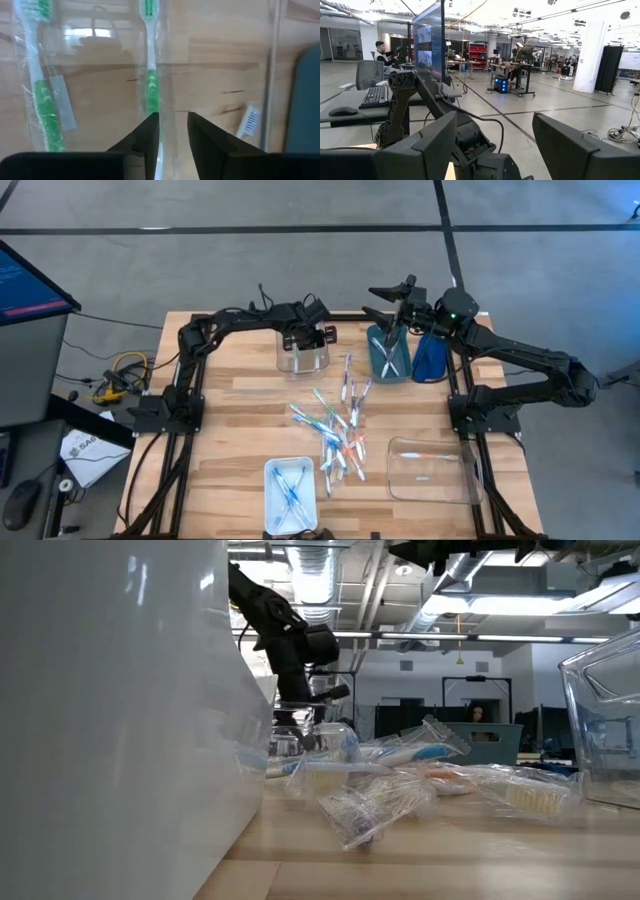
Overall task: Pick & Place Toothbrushes
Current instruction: Put the purple toothbrush into the green bin
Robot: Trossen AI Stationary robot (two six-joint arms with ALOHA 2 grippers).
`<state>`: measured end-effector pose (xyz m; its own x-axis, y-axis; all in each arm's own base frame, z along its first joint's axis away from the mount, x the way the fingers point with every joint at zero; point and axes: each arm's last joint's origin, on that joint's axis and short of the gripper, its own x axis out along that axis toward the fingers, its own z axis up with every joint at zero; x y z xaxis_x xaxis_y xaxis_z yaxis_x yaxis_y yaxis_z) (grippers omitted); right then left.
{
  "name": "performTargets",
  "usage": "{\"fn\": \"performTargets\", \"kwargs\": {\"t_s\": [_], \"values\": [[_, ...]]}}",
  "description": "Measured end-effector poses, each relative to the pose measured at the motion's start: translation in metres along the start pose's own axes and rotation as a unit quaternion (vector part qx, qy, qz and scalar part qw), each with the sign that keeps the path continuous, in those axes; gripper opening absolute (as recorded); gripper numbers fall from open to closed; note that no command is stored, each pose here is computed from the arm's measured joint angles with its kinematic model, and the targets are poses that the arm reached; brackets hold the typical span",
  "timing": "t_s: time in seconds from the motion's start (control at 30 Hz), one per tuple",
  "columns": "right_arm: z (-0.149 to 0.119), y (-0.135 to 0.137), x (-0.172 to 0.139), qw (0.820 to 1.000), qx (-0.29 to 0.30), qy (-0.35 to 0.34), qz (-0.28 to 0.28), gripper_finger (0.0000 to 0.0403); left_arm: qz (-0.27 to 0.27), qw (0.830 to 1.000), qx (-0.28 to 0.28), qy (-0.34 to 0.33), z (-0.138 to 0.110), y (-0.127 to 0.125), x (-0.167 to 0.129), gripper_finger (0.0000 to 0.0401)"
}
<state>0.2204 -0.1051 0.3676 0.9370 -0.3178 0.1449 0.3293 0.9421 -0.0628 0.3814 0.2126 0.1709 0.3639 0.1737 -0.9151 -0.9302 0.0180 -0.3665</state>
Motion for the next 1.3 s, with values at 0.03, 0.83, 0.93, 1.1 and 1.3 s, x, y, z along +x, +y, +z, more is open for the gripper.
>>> {"fn": "performTargets", "kwargs": {"t_s": [0.03, 0.83, 0.93, 1.1, 1.3], "values": [[0.000, 0.000, 0.000, 1.000, 0.000, 0.000, 0.000, 0.0255, -0.002, 1.000, 0.000, 0.003, 0.000, 0.000, -0.002, 0.0096], [0.000, 0.001, -0.006, 1.000, 0.003, 0.019, 0.001, 0.0255, -0.071, 0.991, 0.059, -0.098, -0.001, -0.013, -0.105, 0.0097], [0.000, 0.001, -0.007, 1.000, 0.004, 0.025, 0.001, 0.0255, -0.068, 0.984, 0.094, -0.137, -0.005, -0.015, -0.119, 0.0097], [-0.001, 0.002, -0.011, 0.999, 0.013, 0.040, 0.002, 0.0255, -0.031, 0.959, 0.165, -0.227, -0.019, -0.024, -0.133, 0.0097], [0.001, 0.004, -0.025, 0.997, 0.019, 0.076, 0.005, 0.0255, -0.009, 0.940, 0.217, -0.264, -0.037, -0.032, -0.137, 0.0097]]}}
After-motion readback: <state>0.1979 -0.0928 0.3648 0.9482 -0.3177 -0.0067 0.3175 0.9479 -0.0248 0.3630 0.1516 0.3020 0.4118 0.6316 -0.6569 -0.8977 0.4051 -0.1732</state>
